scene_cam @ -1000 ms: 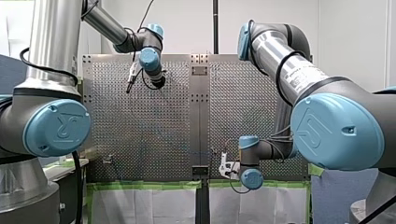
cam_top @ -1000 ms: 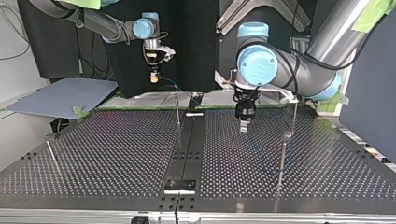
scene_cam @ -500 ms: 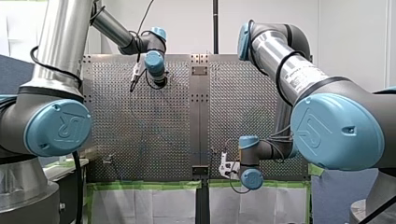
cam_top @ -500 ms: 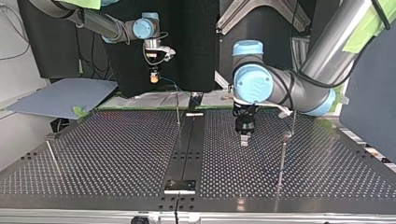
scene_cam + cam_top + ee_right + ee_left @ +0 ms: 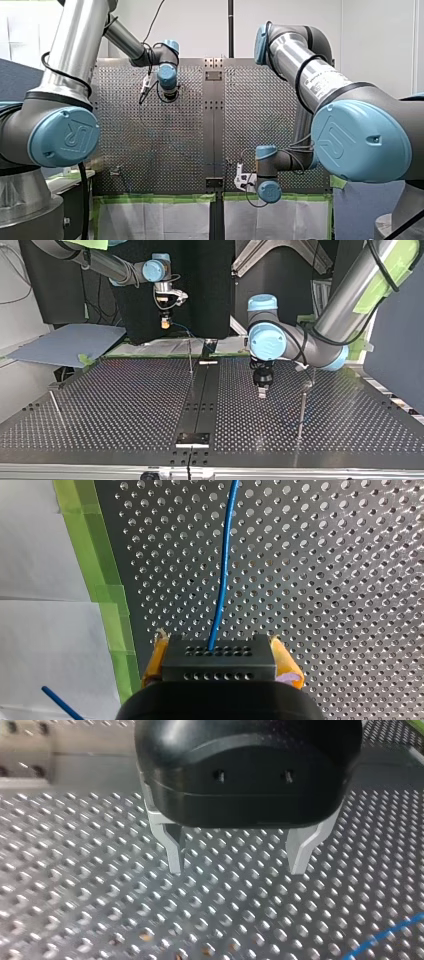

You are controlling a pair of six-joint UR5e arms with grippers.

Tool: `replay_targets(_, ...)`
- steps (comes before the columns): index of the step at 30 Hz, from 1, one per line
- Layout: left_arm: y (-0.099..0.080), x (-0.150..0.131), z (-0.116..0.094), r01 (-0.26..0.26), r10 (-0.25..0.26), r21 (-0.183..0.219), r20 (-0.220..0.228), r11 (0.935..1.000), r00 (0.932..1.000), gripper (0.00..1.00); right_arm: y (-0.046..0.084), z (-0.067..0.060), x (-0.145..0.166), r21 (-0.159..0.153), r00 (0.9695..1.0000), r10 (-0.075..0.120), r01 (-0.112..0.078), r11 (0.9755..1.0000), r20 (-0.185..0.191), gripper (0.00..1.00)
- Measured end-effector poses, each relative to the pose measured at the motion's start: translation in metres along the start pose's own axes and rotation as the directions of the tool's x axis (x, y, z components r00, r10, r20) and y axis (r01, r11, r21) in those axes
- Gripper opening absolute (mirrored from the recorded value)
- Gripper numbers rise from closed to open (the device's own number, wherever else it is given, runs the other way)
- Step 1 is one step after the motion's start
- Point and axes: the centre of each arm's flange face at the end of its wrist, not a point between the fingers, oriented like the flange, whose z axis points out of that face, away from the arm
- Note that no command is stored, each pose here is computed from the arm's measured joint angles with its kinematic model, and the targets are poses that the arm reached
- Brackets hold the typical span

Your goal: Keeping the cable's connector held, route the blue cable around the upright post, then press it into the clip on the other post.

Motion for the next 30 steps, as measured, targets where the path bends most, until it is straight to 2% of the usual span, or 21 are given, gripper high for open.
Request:
replay_targets(11, 0.001, 0.005, 0.022, -0.047, 0.046, -0.060, -0.011, 0.9971, 0.9989, 1.00, 0.000, 0.001, 0.000, 0.000, 1.0000, 0.000, 0.000, 1.0000, -0.002, 0.00)
replay_targets(16, 0.000, 0.009, 0.038, -0.076, 0.073, -0.097, -0.035, 0.9924, 0.9967, 1.00, -0.001, 0.002, 0.001, 0.002, 1.0000, -0.002, 0.002, 1.0000, -0.001, 0.00)
replay_targets(20, 0.006, 0.011, 0.045, -0.087, 0.082, -0.129, -0.046, 0.9878, 0.9956, 1.00, -0.001, 0.003, 0.001, 0.002, 1.0000, -0.001, 0.001, 1.0000, -0.001, 0.00)
replay_targets(30, 0.002, 0.029, 0.057, -0.131, 0.121, -0.136, -0.079, 0.9820, 0.9895, 1.00, -0.001, 0.003, 0.001, 0.003, 1.0000, -0.003, 0.003, 1.0000, 0.003, 0.00)
